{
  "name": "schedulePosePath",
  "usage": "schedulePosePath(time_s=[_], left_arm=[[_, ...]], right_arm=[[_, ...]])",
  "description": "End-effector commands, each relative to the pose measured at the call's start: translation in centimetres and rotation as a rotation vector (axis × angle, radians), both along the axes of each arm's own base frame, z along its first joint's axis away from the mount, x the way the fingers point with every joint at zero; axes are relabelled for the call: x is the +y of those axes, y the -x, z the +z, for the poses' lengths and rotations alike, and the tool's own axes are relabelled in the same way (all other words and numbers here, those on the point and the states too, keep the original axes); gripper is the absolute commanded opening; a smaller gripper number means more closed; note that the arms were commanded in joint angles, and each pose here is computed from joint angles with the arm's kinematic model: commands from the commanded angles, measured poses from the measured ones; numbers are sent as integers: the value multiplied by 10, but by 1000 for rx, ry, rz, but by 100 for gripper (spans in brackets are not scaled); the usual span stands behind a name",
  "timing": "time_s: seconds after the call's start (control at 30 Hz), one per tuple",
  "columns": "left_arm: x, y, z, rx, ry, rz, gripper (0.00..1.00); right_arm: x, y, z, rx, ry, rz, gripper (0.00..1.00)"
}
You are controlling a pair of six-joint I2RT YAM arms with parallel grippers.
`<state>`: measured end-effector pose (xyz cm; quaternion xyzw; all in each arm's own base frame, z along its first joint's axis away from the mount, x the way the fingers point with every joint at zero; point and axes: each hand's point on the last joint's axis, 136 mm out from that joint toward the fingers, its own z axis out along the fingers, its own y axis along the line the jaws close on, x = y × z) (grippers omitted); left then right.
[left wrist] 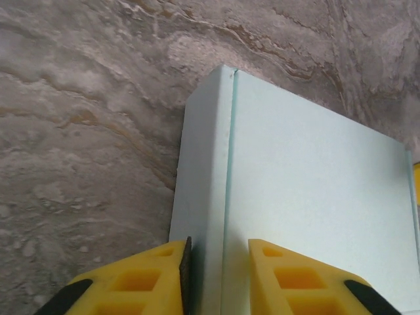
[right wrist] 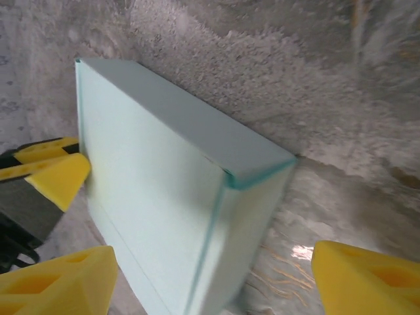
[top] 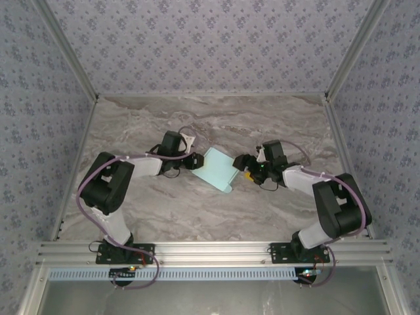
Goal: Fold the paper box
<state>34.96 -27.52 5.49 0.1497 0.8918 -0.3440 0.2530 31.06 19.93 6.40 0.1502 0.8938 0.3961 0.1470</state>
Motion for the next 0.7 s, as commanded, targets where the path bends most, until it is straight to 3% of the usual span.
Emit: schedulePosePath(time_s=[0.0, 0.37, 0.67], left_arm=[[14, 20, -31, 117, -75, 53, 23], [29, 23, -46, 219, -102, 94, 16], [30, 22, -47, 216, -94, 85, 16]], right_arm=[[16, -1, 8, 25, -126, 11, 81], [13, 11, -9, 96, -150, -33, 81], [26, 11, -10, 96, -194, -30, 82]])
